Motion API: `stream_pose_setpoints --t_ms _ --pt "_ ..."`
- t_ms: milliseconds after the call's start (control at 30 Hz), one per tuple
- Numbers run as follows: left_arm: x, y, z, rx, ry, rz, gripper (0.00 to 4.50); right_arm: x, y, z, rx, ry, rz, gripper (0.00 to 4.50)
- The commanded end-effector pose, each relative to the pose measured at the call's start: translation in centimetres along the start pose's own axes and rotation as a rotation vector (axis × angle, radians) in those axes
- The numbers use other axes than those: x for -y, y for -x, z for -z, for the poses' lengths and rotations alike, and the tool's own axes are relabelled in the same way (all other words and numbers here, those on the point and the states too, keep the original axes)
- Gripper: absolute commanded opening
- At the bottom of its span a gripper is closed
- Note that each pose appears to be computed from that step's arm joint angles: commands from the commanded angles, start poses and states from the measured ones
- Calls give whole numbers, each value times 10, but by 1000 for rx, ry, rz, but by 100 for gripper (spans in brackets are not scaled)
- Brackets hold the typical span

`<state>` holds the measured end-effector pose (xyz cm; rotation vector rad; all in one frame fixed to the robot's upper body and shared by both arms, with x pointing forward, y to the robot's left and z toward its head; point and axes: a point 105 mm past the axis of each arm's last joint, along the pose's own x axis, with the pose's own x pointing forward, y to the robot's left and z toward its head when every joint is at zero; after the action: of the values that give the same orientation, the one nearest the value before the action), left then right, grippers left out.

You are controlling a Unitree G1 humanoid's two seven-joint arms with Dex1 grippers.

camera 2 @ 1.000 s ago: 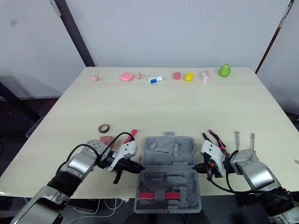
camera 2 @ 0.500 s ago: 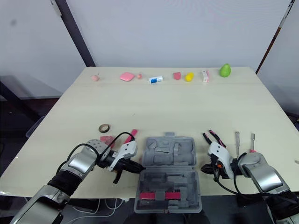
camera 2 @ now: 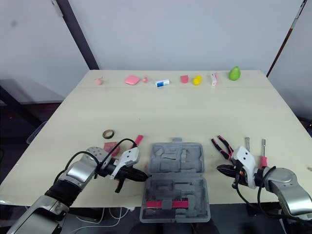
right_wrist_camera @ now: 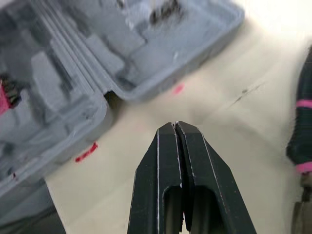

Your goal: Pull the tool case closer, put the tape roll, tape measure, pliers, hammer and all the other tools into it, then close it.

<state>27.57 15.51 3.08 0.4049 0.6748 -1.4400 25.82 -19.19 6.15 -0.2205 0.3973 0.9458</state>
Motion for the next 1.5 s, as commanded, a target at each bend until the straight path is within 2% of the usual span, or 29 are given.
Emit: stream_pose_setpoints --t_ms 33,167,233,367,533,567,600,667,767,800,833,867,900,967,1133,1200,1367,1500 --pt "1 19 -12 75 -23 -45 7 -1 13 -18 152 72 67 3" --pt "-2 55 -39 314 -49 -176 7 -2 31 -13 227 24 155 3" --pt "-5 73 -43 412 -40 -267 7 4 41 -10 243 35 231 3" --pt "-3 105 -39 495 -47 -401 7 13 62 -5 276 57 350 3" --pt "7 132 -17 509 18 -531 7 22 94 9 296 39 452 3" --pt "7 137 -12 525 33 -573 0 22 101 11 312 27 463 56" --pt "9 143 -4 533 59 -613 26 23 108 12 322 24 479 87" --pt "15 153 13 528 102 -673 89 24 121 18 325 23 512 184" --pt "24 166 34 528 150 -764 231 22 136 25 320 12 551 339" --pt "29 170 42 529 172 -791 245 21 141 29 316 -6 561 354" --pt "32 173 48 532 194 -815 340 19 145 33 312 -14 572 444" --pt "35 176 53 540 215 -836 340 18 150 38 310 -29 583 444" --pt "40 180 62 541 247 -859 390 15 157 45 303 -45 603 450" --pt "48 185 76 539 292 -891 445 11 164 55 295 -72 622 450" --pt "64 193 111 485 375 -961 445 1 170 71 284 -127 626 450" --pt "68 191 115 472 380 -956 445 -1 170 74 280 -138 621 450" --pt "53 198 104 489 329 -984 445 -5 161 68 274 -161 530 450" --pt "41 196 90 453 295 -906 445 -8 140 39 309 -115 421 450"
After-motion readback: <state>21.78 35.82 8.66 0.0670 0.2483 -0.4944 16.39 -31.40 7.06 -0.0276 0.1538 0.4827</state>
